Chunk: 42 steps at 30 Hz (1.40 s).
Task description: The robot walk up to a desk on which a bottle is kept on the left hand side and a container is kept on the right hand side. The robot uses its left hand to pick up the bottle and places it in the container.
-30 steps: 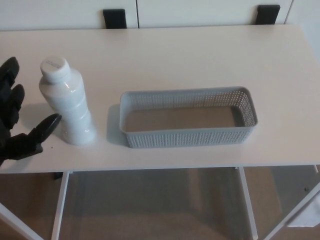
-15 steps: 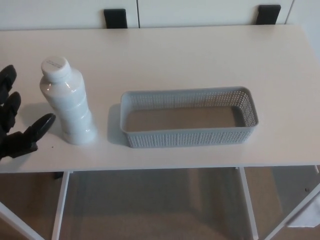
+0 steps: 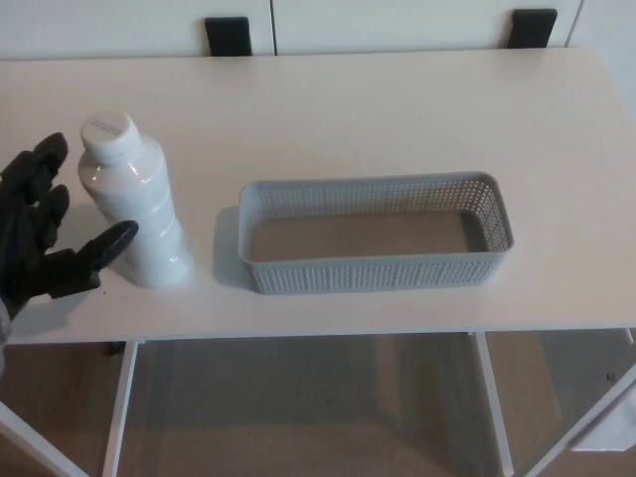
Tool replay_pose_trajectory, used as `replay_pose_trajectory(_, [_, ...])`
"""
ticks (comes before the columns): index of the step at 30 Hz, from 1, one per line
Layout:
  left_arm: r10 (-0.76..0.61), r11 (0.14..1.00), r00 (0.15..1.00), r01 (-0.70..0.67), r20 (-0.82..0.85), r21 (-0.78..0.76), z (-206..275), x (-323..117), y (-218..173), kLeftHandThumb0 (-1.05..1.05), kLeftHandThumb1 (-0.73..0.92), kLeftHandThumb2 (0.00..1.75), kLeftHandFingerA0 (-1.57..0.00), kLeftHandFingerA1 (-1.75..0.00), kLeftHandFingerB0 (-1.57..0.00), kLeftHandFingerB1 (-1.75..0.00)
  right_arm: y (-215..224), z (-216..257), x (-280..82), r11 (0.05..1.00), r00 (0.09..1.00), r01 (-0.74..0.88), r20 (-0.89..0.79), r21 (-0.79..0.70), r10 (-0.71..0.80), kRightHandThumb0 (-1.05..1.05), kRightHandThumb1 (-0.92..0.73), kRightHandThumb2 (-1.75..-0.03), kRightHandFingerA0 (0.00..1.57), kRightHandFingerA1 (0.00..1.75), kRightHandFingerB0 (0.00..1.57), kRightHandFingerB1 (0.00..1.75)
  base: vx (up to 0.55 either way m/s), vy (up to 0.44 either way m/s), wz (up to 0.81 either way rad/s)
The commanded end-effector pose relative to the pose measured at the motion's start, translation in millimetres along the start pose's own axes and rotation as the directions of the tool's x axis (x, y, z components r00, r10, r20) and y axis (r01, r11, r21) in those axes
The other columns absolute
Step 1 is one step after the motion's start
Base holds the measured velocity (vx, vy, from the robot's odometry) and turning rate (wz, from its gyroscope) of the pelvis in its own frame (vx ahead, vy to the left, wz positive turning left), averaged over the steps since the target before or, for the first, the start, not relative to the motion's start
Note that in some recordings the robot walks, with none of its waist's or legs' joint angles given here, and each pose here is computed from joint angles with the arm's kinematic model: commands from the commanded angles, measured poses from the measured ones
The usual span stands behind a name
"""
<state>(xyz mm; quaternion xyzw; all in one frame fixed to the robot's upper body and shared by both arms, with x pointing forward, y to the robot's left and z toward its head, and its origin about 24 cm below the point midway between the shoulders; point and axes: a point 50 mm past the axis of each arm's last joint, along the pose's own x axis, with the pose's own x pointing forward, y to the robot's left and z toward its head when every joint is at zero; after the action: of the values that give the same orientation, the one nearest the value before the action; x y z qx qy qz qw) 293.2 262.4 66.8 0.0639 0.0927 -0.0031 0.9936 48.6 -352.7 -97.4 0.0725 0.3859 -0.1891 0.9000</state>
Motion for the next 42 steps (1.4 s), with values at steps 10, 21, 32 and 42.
replay_pose_trajectory(10, [-0.016,0.997,1.000,0.017,-0.026,0.072,-5,23,-15,-0.56,0.37,0.73,-0.06,-0.42,-0.06,-0.13,5,10,7,1.000,1.000,0.007,0.014,-0.002,-0.007,-0.59,-0.22,-0.60,0.91,0.56,0.73,0.50,0.00,0.000,0.00])
replay_pose_trajectory(21, [0.019,0.990,1.000,-0.019,0.000,0.140,7,48,-55,-0.19,0.77,0.62,-1.19,-0.57,-0.50,-0.36,10,23,13,1.000,0.999,-0.014,0.048,-0.004,0.014,-0.54,-0.27,-0.50,0.91,0.51,0.76,0.45,0.00,0.000,0.00])
replay_pose_trajectory(32, [0.031,0.983,0.999,-0.038,0.040,0.180,4,43,-60,-0.16,0.80,0.69,-1.11,-1.23,-0.83,-0.81,11,30,16,0.999,0.998,-0.023,0.061,-0.035,0.025,-0.55,-0.28,-0.50,0.90,0.50,0.75,0.44,0.00,0.000,0.00])
replay_pose_trajectory(42, [0.000,0.999,0.988,-0.008,0.152,0.053,37,41,-65,-0.20,0.81,0.64,-1.07,-1.25,-0.84,-0.75,17,39,19,0.996,0.996,-0.037,0.078,-0.085,0.044,-0.58,-0.29,-0.51,0.92,0.50,0.75,0.44,0.00,0.000,0.00])
